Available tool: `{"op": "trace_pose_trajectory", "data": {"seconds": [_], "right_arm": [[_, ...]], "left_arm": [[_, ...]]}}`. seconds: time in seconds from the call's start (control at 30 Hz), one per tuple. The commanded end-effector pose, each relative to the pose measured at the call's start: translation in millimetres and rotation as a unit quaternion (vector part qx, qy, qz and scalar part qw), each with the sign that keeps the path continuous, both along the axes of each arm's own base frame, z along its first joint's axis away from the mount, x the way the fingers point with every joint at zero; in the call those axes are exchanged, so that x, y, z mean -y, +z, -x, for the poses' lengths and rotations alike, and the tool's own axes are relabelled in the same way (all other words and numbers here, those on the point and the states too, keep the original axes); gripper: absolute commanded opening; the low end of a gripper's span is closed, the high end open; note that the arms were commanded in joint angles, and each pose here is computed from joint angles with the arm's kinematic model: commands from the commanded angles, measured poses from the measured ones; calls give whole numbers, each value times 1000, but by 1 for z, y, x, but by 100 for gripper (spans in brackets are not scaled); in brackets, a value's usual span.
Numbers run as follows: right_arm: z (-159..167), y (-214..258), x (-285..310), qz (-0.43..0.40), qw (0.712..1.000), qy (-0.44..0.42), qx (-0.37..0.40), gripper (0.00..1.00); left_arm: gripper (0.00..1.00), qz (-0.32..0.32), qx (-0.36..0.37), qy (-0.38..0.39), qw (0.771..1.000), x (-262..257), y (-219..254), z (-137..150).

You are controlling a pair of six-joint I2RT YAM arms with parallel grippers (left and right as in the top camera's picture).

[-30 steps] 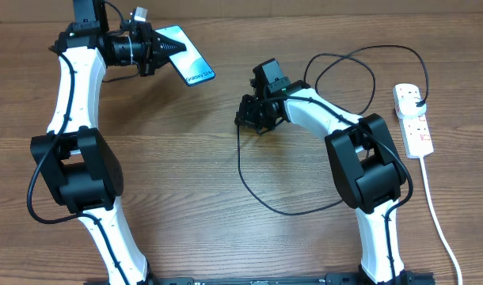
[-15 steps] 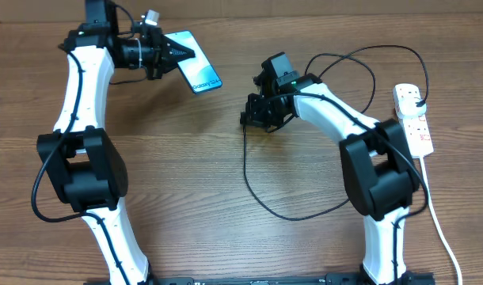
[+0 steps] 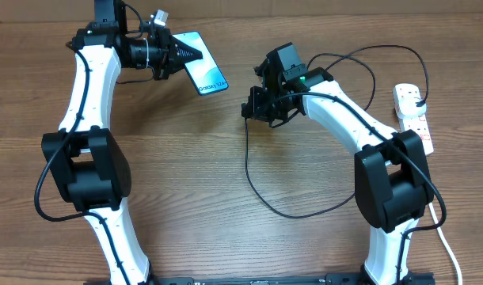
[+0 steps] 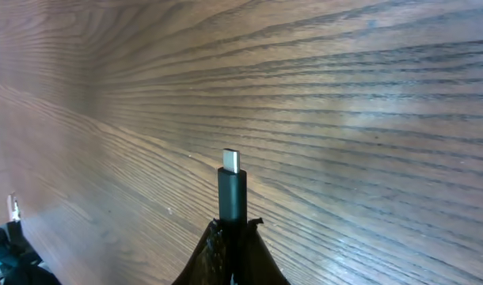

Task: Plug charger to phone and switch on socket
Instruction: 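Carry the cable plug with the right gripper toward the phone's bottom port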

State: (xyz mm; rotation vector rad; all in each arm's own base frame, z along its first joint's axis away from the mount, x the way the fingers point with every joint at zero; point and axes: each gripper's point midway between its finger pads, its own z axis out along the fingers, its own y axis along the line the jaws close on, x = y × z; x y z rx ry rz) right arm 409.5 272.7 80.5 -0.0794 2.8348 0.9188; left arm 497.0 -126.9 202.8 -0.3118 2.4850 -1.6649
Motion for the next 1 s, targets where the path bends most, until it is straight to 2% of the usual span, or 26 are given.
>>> {"op": "trace_pose_trajectory", "data": {"seconds": [0.0,0.23,0.53,0.97], "right_arm": [[-6,13,4,5,1000,-2,23,4],[-6,13,4,4,1000,-3,22,4],[-6,13,4,5,1000,-3,20,4],[-2,25,9,-38,999,1,-3,4]], "left_arm": [[4,-2,22,-3,1000,-2,8,-2],[4,-50,19,16,998,-8,-7,-7],[4,-105,20,10,994,12,-22,-7],[4,-95,22,15,995,5,-19,-9]]}}
